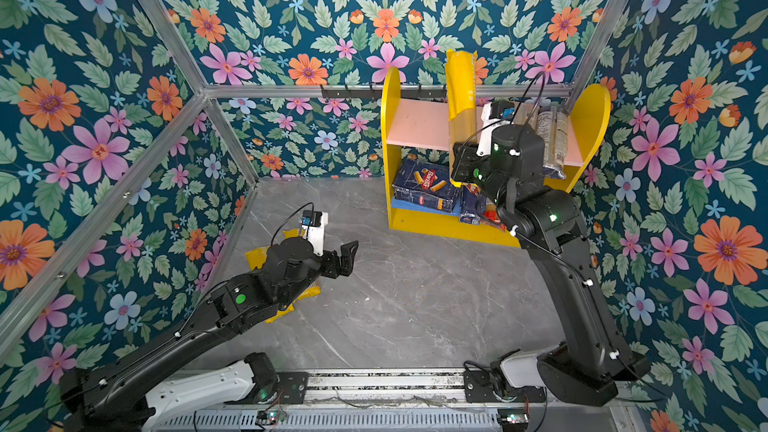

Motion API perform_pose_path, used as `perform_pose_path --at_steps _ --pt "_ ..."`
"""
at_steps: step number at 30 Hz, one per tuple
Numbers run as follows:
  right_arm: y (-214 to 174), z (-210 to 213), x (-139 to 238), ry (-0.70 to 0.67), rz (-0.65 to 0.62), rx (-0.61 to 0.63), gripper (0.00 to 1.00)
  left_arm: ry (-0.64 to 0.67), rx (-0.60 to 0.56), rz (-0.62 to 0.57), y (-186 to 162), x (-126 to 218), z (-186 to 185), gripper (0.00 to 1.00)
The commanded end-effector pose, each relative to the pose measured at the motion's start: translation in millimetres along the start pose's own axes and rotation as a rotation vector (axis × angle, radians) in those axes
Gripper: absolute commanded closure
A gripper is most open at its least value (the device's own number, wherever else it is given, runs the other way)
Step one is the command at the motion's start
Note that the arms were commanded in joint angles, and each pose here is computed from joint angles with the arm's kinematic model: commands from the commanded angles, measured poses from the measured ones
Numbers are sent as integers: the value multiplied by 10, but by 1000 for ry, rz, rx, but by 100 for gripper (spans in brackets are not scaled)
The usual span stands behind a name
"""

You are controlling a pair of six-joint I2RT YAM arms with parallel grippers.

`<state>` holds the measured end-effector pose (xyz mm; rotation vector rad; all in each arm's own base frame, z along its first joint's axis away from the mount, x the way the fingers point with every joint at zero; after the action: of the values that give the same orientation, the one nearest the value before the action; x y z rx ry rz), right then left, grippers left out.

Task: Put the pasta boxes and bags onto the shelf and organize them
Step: 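Raise the PASTATIME pack onto the pink top shelf with the right gripper, then stand the pack beside the other packs, open and withdraw the right gripper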

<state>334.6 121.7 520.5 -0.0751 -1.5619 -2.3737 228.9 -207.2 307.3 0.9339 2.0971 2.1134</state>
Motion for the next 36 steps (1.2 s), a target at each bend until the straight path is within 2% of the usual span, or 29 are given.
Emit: perform_pose_path --at_steps 1,10,16,18,28,29,36 --pt "436 -20 -135 -79 -221 37 100 6 1 -26 61 -6 2 1" --pt "575 -128 -658 -243 -366 124 100 19 17 -23 30 31 47 2" --pt "694 -172 -728 -301 -394 151 100 39 13 -11 -9 38 89 2" --pt "625 -259 -883 -328 -363 148 100 39 12 -12 0 43 88 2" --pt "483 -487 -944 -381 -318 131 100 47 8 -7 -20 25 94 2" --pt "582 -484 -773 -374 -344 116 100 45 7 -6 -22 19 88 2" --pt "565 -560 -721 -385 -322 101 100 41 11 -9 -20 30 90 2"
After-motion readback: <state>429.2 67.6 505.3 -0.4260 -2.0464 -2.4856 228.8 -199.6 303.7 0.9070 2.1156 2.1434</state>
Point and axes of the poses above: each gripper's point midway between its finger pads, its own x axis back along the fingers, its own z axis along the line the jaws close on, y = z × x, the point moved 2 cm from there along x, back along the fingers, and after that the axes turned 7 degrees about -x, right-handed, at the moved point
